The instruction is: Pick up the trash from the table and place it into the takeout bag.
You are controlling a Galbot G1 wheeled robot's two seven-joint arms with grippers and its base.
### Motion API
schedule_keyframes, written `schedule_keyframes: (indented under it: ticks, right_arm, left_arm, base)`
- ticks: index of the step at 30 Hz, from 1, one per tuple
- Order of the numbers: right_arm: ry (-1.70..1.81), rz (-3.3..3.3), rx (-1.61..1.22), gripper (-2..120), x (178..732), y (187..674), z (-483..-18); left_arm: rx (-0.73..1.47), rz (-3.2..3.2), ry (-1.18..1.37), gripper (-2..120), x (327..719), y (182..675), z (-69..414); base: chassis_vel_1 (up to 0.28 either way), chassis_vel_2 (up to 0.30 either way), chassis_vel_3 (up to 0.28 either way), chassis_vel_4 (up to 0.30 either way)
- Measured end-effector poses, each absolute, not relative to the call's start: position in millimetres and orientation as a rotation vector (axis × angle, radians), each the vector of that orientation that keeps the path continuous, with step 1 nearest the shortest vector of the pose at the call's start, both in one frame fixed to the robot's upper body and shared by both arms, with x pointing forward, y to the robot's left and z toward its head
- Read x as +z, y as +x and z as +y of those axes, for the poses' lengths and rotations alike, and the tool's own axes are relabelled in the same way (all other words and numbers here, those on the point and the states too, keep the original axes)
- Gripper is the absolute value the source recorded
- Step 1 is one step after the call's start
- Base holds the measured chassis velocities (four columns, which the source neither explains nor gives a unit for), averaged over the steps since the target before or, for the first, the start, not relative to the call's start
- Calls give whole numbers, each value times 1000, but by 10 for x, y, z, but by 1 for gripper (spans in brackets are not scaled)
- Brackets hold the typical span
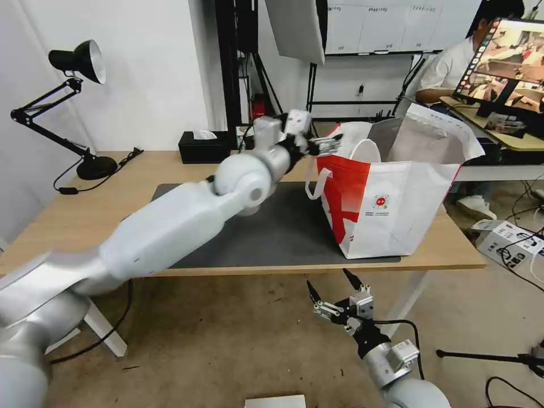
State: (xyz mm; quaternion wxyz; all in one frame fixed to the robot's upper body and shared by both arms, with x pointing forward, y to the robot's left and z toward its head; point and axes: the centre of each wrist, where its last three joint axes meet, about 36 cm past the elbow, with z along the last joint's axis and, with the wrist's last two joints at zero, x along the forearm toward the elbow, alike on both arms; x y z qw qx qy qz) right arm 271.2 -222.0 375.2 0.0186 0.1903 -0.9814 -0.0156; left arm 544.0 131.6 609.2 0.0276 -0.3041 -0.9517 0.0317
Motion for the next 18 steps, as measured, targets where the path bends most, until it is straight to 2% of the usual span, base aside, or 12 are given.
schedule_keyframes:
  ticks: [6, 18]
  right_arm:
    - [591, -3047, -49, 100, 3752, 2712, -2220]
    - [591, -3047, -49, 100, 3752, 2711, -2220]
  left_arm:
    - [126, -2993, -810, 100, 5882, 5082, 1936]
    - [133, -3087, -525, 100, 5414, 4494, 2721]
  base:
    - [0, 0, 0, 0]
    - [0, 0, 0, 0]
